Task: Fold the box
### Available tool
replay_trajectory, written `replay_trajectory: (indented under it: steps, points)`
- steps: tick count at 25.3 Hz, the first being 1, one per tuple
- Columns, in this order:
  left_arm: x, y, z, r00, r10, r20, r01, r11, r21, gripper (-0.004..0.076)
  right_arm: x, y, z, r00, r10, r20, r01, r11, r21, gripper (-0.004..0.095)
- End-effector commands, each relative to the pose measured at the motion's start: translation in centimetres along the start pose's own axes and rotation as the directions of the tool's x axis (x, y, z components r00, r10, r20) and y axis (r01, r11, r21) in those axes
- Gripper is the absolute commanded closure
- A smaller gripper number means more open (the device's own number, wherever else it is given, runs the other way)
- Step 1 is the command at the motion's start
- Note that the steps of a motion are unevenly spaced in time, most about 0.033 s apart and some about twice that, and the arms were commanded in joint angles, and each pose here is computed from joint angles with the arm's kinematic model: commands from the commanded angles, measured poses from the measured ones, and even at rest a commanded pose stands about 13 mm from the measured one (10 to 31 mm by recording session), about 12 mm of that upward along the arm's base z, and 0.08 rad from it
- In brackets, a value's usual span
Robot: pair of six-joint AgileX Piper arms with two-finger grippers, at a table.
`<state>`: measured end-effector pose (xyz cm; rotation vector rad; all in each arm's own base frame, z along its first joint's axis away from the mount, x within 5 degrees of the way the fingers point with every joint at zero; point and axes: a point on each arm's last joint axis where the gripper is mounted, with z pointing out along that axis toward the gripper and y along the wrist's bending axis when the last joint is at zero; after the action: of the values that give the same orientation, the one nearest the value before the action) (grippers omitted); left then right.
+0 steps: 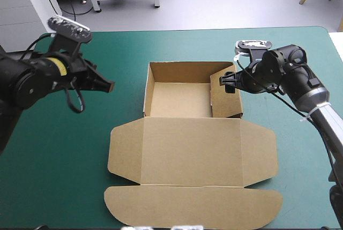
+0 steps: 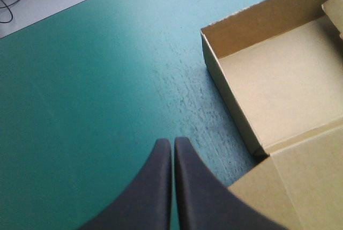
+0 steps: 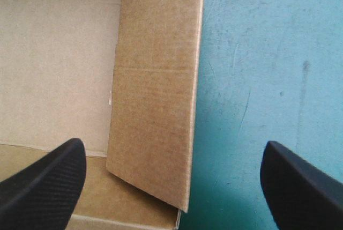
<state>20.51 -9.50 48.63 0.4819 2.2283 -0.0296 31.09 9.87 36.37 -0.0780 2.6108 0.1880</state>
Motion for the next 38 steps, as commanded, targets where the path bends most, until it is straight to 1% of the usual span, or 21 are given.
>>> replay_trajectory:
  steps: [1,4,6,10,12,19,21,22,24,28,33,36,38]
  points:
    - [3.6,0.6,-4.2,1.0,-0.016,0.013,0.016,1.0,0.023,0.0727,-0.9,0.2,-0.1,0.998,0.01,0.064,-0.008,0.999,-0.033,0.0098]
    - [6.7,0.6,-6.2,0.999,-0.033,0.029,0.031,0.997,0.066,0.0727,-1.1,0.3,2.6,1.0,0.01,0.009,-0.01,1.0,-0.02,0.0098]
    - [9.0,0.7,-8.0,0.997,-0.052,0.061,0.045,0.993,0.109,0.0727,-1.5,0.4,5.2,1.0,-0.006,-0.02,0.006,1.0,-0.011,0.0098]
    - [11.7,0.7,-10.1,0.992,-0.067,0.109,0.05,0.986,0.156,0.0727,-1.5,0.5,8.5,0.997,-0.019,-0.072,0.019,1.0,-0.005,0.0098]
    - [12.5,0.7,-10.9,0.988,-0.079,0.132,0.054,0.982,0.181,0.0727,-1.6,0.6,8.9,0.997,-0.017,-0.077,0.016,1.0,-0.013,0.0098]
    - [13.2,0.8,-11.8,0.983,-0.091,0.159,0.06,0.98,0.189,0.0727,-1.5,0.6,8.9,0.996,-0.021,-0.092,0.019,1.0,-0.021,0.0109]
    - [13.3,0.8,-11.8,0.983,-0.091,0.159,0.06,0.98,0.189,0.0727,-1.4,0.6,8.9,0.995,-0.03,-0.099,0.028,0.999,-0.022,0.0182]
    - [13.3,0.8,-11.8,0.983,-0.091,0.159,0.06,0.98,0.189,0.0727,-1.3,0.6,8.9,0.994,-0.036,-0.105,0.034,0.999,-0.023,0.0253]
    - [13.3,0.8,-11.8,0.983,-0.091,0.159,0.06,0.98,0.189,0.0727,-1.3,0.6,8.9,0.994,-0.036,-0.107,0.034,0.999,-0.022,0.043]
    - [13.3,0.8,-11.8,0.983,-0.091,0.159,0.06,0.98,0.189,0.0727,-1.3,0.7,8.9,0.994,-0.034,-0.108,0.031,0.999,-0.025,0.0915]
    - [13.3,0.8,-11.8,0.983,-0.091,0.159,0.06,0.98,0.189,0.0727,-1.4,0.7,8.7,0.994,-0.037,-0.102,0.034,0.999,-0.031,0.0927]
    - [13.3,0.8,-11.8,0.983,-0.091,0.159,0.06,0.98,0.189,0.0727,-2.5,0.3,7.8,0.997,-0.045,-0.061,0.044,0.999,-0.025,0.0927]
    - [13.3,0.8,-11.8,0.983,-0.091,0.159,0.06,0.98,0.189,0.0727,-3.8,-0.8,6.6,1.0,-0.024,-0.013,0.024,1.0,-0.012,0.0927]
